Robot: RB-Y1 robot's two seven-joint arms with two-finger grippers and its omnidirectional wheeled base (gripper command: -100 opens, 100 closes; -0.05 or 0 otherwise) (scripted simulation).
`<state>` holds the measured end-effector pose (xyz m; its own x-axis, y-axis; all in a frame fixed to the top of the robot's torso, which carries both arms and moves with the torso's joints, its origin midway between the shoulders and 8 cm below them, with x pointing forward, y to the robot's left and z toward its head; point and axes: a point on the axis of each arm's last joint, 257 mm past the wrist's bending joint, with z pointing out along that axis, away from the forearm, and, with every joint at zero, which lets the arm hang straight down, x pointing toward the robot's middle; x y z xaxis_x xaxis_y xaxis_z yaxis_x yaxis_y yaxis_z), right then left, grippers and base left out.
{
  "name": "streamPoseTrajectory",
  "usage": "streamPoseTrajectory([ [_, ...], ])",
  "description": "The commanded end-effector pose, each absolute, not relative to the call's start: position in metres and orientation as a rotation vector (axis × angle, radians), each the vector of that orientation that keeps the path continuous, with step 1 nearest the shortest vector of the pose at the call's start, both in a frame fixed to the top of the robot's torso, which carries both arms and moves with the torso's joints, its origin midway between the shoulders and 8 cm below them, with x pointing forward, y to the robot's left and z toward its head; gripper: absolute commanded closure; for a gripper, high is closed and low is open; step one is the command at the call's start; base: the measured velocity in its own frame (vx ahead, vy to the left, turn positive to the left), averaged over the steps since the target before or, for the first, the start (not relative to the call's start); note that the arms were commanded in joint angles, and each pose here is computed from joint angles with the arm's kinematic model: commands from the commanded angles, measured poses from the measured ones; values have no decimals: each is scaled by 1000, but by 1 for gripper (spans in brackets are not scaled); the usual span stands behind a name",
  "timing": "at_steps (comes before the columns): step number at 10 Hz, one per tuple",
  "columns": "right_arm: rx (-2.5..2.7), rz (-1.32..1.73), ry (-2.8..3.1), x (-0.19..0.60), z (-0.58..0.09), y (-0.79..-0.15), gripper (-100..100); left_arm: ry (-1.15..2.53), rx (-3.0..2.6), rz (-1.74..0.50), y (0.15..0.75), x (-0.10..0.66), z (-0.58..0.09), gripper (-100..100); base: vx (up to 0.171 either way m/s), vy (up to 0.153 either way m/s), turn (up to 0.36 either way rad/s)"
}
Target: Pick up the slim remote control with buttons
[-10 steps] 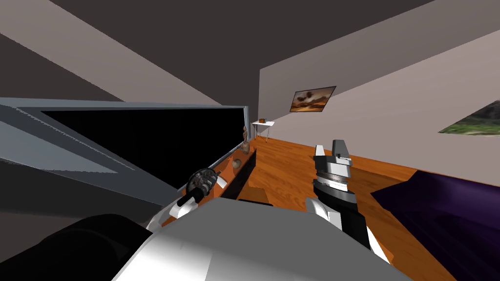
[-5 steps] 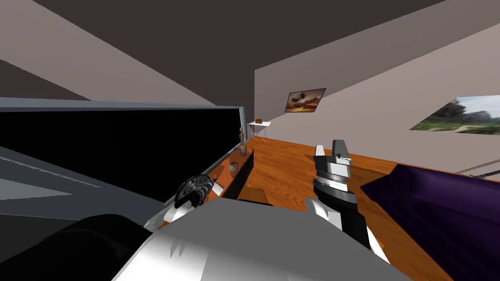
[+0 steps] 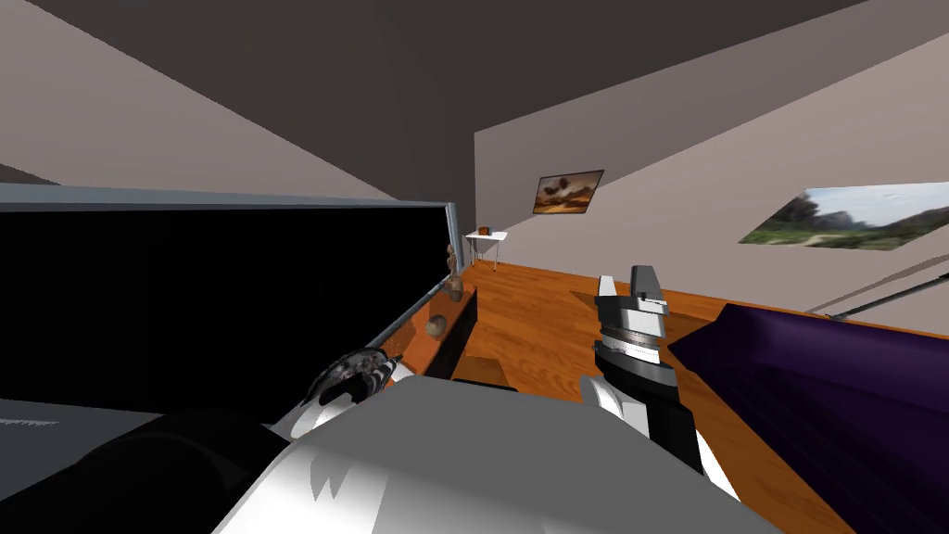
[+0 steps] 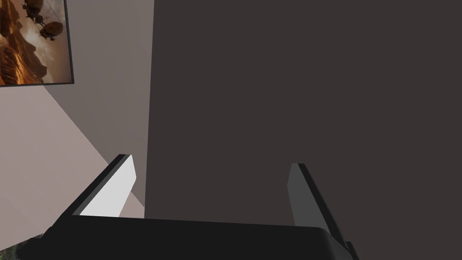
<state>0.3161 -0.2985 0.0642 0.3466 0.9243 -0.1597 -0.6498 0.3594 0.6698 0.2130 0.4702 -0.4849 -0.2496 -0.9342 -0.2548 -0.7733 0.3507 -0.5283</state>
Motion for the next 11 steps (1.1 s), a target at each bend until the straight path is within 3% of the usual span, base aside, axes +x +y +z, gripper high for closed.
streamPoseTrajectory([
  [1, 553, 1091, 580, 316, 64, -298, 0, 2130, -1556, -346, 477, 186, -501, -100, 82, 23, -135],
  [11, 553, 1091, 580, 316, 64, -298, 0, 2291, -1928, -86, 489, 37, -554, -100, 103, 31, -122],
])
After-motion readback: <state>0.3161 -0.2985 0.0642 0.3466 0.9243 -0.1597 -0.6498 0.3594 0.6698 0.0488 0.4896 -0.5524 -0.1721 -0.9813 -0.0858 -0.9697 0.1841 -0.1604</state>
